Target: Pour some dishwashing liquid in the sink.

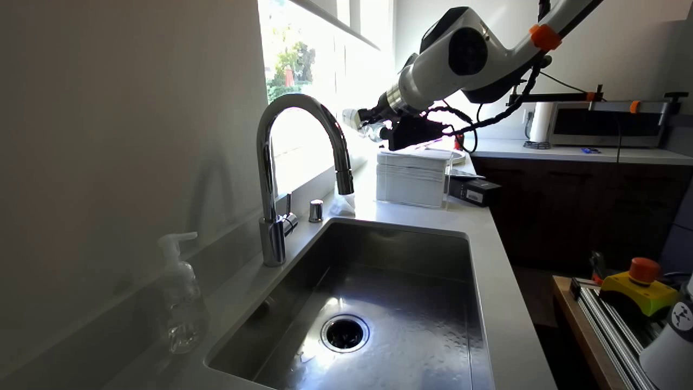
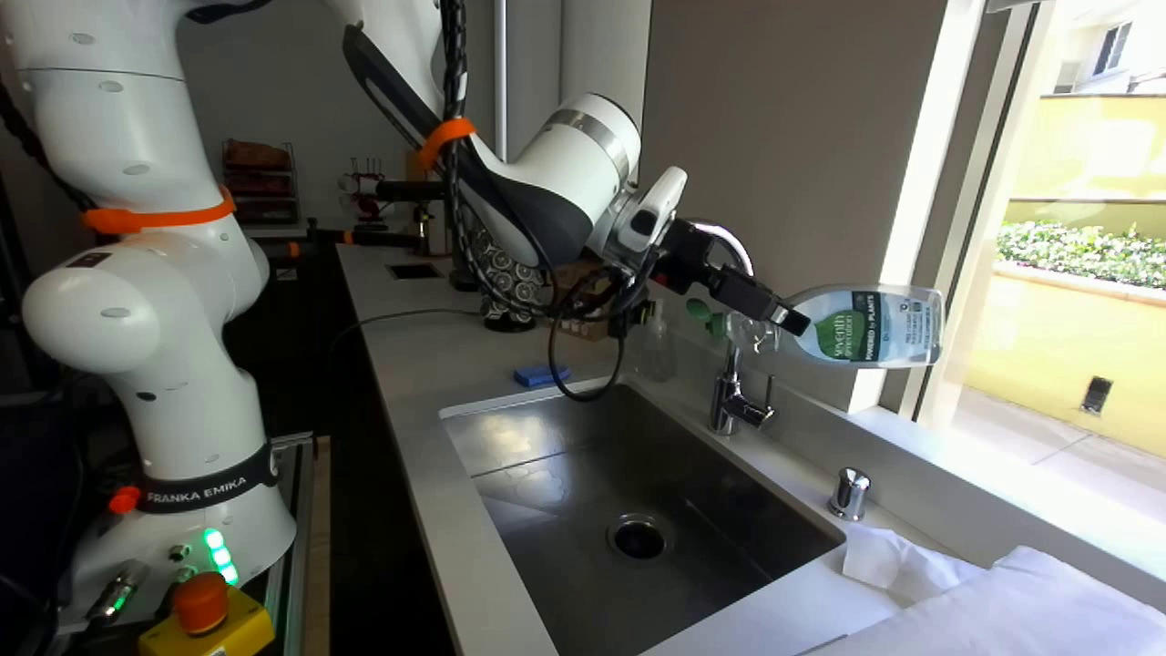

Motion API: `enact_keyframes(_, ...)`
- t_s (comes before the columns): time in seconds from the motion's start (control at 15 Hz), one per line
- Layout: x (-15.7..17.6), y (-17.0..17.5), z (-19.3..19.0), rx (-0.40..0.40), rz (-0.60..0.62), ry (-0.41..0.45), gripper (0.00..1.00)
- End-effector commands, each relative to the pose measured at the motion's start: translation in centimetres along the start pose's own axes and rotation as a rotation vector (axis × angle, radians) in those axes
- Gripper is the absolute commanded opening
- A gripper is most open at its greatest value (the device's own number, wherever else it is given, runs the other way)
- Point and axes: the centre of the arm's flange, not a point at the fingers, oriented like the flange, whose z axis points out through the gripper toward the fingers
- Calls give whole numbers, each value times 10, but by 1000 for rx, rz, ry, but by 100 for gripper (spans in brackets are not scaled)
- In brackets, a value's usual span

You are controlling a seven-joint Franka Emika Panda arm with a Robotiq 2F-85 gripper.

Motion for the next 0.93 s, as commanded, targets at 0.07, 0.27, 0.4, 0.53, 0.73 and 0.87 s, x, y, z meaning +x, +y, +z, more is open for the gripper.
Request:
enact_keyframes(0.07,7,3,-2,7,20,-65,31)
enact_keyframes(0.27,7,6,1,0,30,-105,31)
enact_keyframes(0.4,7,8,3,-5,38,-135,31)
enact_keyframes(0.53,7,10,4,-5,47,-170,31)
enact_keyframes(0.73,9,13,7,2,63,-232,31)
enact_keyframes(0.87,9,15,10,10,77,-281,31)
